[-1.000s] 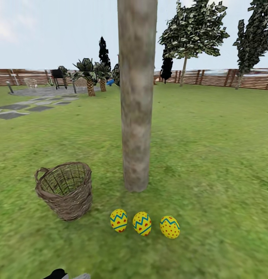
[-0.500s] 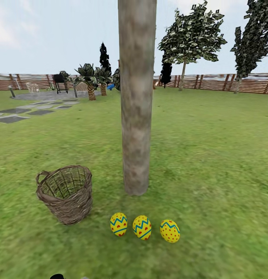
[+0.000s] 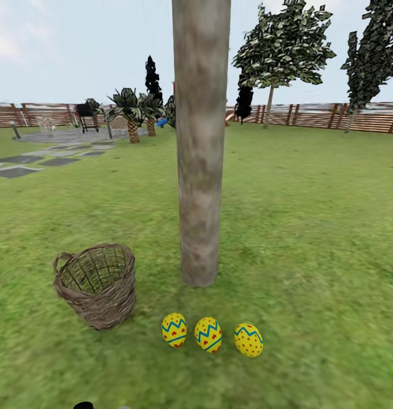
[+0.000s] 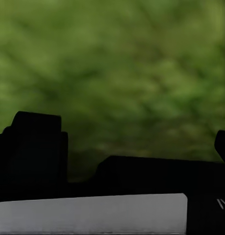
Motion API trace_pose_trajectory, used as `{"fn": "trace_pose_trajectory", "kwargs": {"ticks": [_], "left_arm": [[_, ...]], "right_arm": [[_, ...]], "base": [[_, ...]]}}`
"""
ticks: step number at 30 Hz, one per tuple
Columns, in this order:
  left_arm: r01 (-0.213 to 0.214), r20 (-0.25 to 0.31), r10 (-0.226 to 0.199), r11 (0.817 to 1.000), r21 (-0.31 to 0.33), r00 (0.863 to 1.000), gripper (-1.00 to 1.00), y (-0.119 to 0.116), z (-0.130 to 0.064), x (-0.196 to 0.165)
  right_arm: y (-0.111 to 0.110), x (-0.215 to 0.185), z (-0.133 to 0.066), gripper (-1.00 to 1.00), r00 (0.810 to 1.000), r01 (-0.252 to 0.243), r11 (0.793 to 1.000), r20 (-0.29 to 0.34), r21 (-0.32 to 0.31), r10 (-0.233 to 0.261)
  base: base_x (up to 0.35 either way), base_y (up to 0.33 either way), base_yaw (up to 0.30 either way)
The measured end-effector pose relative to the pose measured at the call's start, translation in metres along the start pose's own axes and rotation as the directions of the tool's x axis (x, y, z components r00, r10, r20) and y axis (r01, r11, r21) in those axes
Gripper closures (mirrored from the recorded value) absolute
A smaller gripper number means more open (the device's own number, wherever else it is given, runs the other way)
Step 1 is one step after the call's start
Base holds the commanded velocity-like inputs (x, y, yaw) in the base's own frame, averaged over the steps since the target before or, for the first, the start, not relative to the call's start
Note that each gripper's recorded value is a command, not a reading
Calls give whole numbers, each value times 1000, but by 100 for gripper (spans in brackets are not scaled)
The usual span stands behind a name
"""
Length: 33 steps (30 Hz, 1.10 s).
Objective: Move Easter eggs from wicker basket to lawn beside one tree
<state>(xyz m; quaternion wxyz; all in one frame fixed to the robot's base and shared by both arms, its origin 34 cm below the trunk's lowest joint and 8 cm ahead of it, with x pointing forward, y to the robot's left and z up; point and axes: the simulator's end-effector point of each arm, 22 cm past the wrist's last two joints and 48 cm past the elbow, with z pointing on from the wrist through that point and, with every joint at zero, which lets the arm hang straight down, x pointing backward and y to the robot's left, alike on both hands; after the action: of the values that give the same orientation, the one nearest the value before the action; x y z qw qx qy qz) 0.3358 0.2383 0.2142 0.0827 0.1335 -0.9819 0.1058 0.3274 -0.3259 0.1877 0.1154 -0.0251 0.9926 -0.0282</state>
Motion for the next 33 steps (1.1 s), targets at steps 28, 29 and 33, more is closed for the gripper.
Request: {"fn": "trace_pose_trajectory", "kwargs": {"ticks": [28,29,33], "left_arm": [[-6,22,6,1000,-8,1000,-100,-11,-39,13],[-8,28,8,1000,-8,1000,-100,-11,-39,15],[-12,44,12,1000,-11,999,-100,-11,-40,25]], "right_arm": [[-2,-3,-51,-100,999,4,1000,-52,-4,-4],[-2,-3,-53,-100,999,4,1000,-54,-5,-4],[-2,0,-60,-100,998,5,1000,-62,-6,-6]], "base": [[0,0,0],[0,0,0],[0,0,0]]}}
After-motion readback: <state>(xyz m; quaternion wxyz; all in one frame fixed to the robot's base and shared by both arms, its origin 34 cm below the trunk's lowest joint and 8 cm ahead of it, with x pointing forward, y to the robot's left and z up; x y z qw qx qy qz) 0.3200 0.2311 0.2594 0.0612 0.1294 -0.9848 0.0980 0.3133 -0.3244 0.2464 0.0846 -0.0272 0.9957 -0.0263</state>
